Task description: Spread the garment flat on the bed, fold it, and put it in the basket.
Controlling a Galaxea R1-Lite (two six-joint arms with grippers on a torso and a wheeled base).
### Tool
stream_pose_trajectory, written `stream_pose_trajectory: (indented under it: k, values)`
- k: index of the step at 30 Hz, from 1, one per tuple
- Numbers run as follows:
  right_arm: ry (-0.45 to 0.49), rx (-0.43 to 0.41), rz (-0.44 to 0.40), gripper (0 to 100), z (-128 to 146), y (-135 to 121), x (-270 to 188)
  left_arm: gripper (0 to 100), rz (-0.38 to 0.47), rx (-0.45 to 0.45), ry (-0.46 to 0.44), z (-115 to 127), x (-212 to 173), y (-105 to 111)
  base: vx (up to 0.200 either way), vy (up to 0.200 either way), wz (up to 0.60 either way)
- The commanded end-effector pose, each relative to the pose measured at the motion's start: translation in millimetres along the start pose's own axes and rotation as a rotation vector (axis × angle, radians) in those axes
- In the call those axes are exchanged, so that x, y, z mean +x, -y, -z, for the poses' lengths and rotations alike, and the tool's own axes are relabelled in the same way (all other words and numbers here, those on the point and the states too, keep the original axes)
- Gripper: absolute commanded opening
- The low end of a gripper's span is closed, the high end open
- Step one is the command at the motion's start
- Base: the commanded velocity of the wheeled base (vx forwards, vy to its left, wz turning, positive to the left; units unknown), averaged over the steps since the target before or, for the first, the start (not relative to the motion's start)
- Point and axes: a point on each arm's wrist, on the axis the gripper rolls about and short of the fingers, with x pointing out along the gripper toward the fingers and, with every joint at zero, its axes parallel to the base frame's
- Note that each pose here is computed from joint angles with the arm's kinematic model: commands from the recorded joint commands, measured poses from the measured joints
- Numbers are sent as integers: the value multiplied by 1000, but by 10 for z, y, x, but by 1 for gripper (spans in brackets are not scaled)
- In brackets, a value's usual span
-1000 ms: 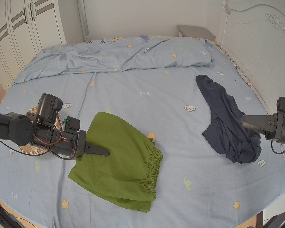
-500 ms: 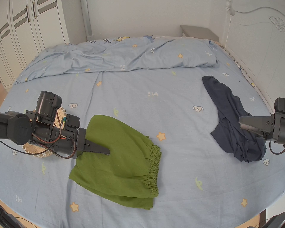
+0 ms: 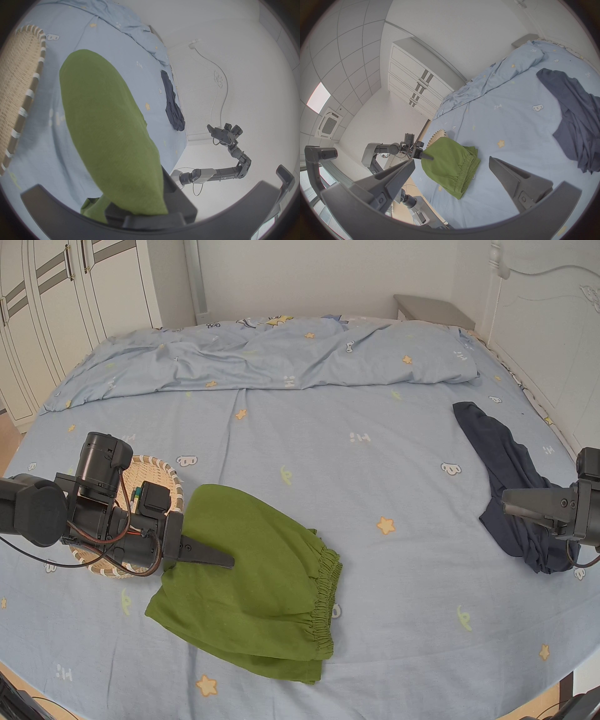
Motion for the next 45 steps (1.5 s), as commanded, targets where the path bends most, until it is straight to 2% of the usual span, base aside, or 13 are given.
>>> stream_pose_trajectory:
  k: [1,6,8,11,14,15,20,23,25,34,37,41,45]
  values:
    - [-5,-3,-9,100,13,-20,4,0,2,17,15,-34,-18,44,0,0,0]
    - [-8,-5,-13,100,18,-31,7,0,17,84,72,-174,-139,239,0,0,0]
    - [-10,-4,-11,100,30,-23,9,0,24,122,110,-363,-249,397,0,0,0]
    - [-9,-3,-7,100,32,-18,13,0,19,137,103,-455,-342,532,0,0,0]
    - [-11,-2,-7,100,36,-16,13,0,12,156,93,-465,-362,544,0,0,0]
    - [-15,0,-5,100,37,-3,26,0,-6,224,46,-428,-375,540,0,0,0]
    - [-18,3,-4,100,42,5,33,0,-41,307,33,-401,-391,536,0,0,0]
    - [-19,4,-3,100,47,5,35,0,-99,327,81,-435,-483,517,0,0,0]
    - [-18,3,-4,100,46,2,32,0,-107,329,101,-448,-532,509,0,0,0]
    - [-19,2,-5,100,46,3,37,0,-174,382,300,-461,-1071,583,0,0,0]
    - [-19,0,-8,100,47,-7,34,0,-193,383,337,-446,-1189,602,0,0,0]
    - [-15,-3,-9,100,46,-17,24,0,-242,390,431,-503,-1368,504,0,0,0]
    - [-14,-4,-10,100,46,-20,20,0,-235,366,487,-581,-1385,432,0,0,0]
